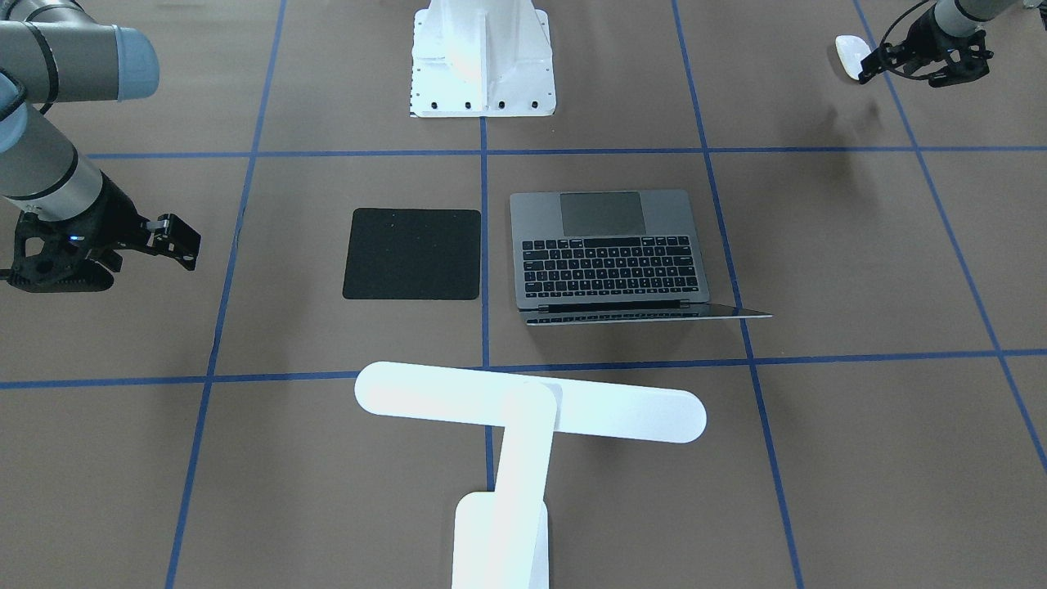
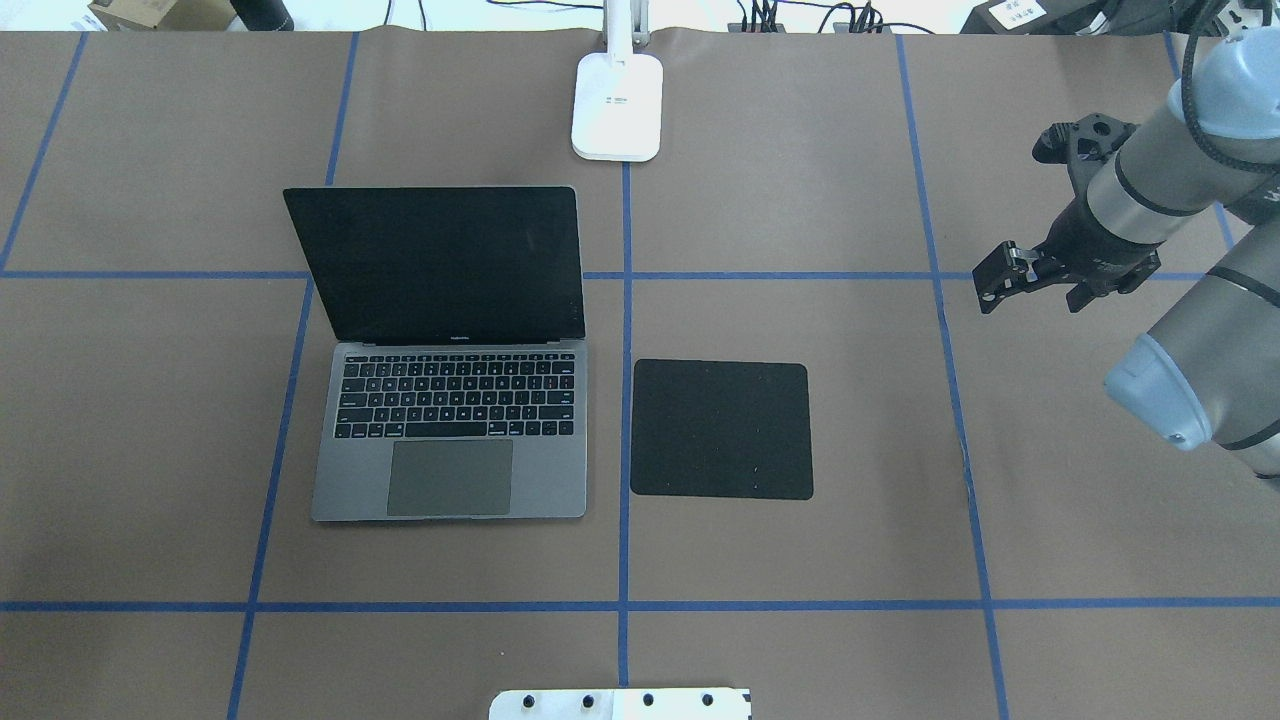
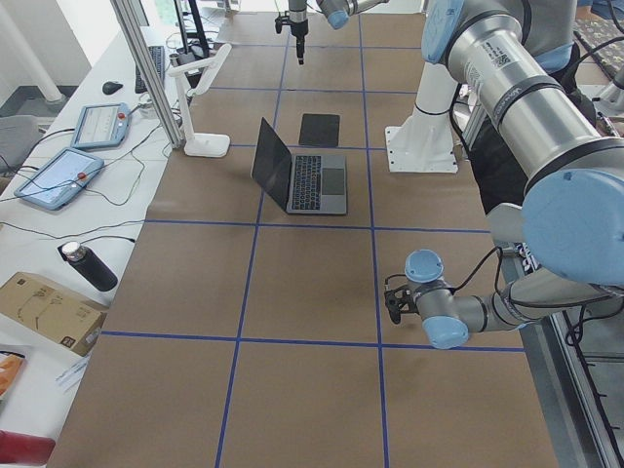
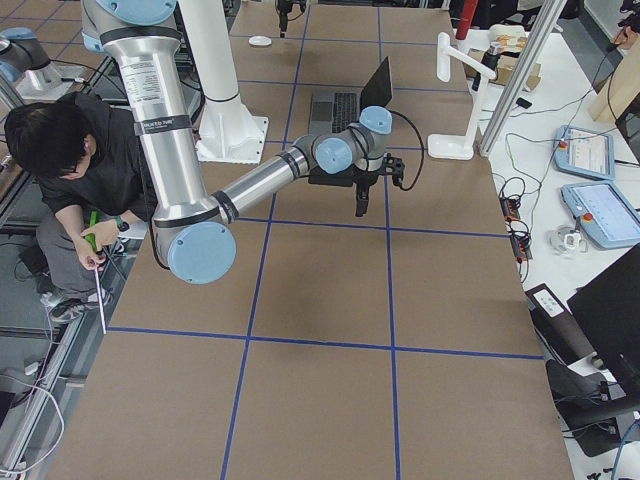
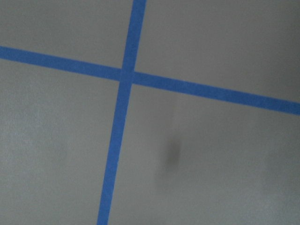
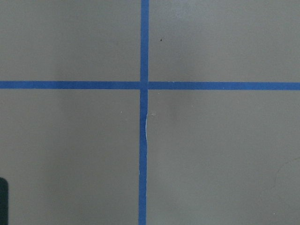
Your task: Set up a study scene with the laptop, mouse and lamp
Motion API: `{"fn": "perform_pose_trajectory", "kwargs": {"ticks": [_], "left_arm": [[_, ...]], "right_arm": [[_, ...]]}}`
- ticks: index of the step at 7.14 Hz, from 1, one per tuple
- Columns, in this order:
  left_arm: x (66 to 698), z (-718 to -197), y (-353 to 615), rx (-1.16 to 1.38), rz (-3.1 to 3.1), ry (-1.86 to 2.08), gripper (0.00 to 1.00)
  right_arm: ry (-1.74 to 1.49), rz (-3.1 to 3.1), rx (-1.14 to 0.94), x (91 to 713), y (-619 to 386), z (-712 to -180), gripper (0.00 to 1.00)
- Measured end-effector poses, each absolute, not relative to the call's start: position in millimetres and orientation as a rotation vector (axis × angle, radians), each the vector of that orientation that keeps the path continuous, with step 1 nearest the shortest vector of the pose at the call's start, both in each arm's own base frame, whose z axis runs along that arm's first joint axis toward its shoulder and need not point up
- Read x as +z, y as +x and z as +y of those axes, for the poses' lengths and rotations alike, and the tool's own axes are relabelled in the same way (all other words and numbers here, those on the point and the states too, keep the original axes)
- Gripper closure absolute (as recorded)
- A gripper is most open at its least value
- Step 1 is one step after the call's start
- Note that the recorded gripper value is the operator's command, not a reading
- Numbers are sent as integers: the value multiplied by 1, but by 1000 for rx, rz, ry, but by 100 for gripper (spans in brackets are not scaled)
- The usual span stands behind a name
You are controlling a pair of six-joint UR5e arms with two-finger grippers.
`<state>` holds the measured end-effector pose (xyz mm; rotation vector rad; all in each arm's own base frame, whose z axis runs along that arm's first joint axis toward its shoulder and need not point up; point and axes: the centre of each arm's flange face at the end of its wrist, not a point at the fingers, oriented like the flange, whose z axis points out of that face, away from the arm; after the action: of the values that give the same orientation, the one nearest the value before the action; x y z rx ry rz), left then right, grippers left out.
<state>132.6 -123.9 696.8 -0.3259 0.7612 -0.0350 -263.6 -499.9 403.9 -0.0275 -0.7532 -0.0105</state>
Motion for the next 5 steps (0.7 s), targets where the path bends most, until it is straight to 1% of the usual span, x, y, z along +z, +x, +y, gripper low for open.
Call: {"fn": "perform_pose_trajectory", "kwargs": {"ticks": [5], "left_arm": [[690, -97, 153, 83, 761, -422, 0]], "right_arm": [[-21, -744, -10, 405, -264, -500, 0]]}}
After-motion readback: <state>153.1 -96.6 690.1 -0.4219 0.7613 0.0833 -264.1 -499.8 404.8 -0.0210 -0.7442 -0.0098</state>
